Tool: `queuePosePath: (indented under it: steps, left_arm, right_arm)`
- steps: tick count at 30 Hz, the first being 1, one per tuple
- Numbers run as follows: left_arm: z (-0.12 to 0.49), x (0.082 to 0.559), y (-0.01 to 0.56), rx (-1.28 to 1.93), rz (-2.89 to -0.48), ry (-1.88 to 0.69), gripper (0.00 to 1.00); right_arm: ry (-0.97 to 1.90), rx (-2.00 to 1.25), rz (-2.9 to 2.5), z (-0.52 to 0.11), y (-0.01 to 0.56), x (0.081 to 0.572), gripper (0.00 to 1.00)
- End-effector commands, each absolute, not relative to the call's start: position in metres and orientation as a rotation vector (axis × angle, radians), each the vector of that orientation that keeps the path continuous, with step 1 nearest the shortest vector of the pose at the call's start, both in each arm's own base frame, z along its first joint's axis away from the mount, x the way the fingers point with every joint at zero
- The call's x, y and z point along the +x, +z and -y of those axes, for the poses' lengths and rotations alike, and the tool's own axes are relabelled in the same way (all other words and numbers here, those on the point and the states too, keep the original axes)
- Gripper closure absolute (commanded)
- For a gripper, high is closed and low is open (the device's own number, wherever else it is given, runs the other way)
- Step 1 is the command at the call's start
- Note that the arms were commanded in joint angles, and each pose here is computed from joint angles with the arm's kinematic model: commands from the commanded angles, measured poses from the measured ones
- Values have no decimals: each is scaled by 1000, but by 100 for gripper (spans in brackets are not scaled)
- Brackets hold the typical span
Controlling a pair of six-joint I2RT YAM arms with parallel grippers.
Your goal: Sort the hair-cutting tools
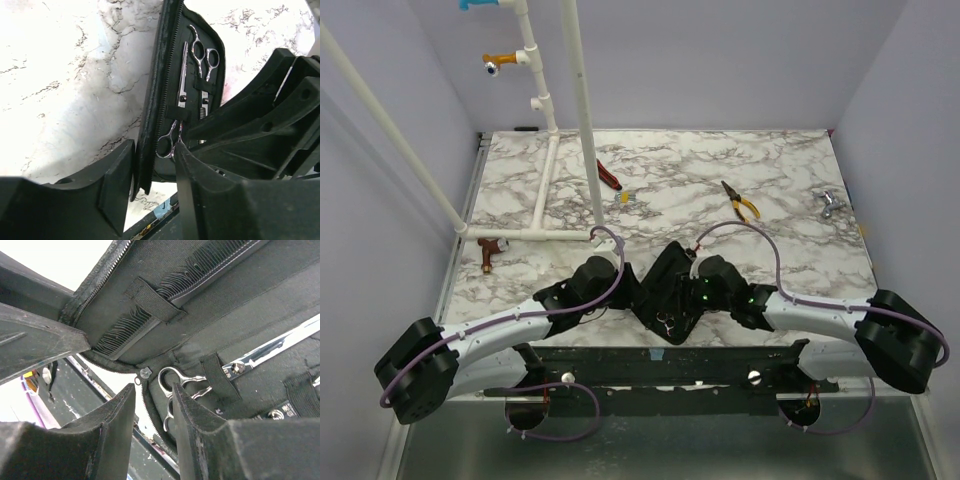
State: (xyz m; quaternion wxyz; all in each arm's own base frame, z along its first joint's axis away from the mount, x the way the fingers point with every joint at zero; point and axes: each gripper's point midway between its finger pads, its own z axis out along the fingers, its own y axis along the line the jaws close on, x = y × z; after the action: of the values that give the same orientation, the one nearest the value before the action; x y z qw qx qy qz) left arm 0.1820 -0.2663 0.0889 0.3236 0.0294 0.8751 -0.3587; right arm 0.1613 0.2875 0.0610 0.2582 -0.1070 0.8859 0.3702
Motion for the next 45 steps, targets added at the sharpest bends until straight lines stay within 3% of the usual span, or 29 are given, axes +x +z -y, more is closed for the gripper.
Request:
queuePosePath:
  steps: [1,9,15,45]
  left_arm:
    - [262,182,86,47,-2288,-939,64]
    - [259,182,82,48,-2301,-913,74]
    - [256,183,80,58,-2306,-887,80]
    - [255,186,74,62,-2323,-847,96]
  right_arm:
    - [1047,-389,-2339,-310,65,162,63]
    - [1091,-445,-2339,-331,53,151,68]
    - [1073,-440,-2305,-334,51,155,66]
    - [1222,-610,-2326,-343,41,121,66]
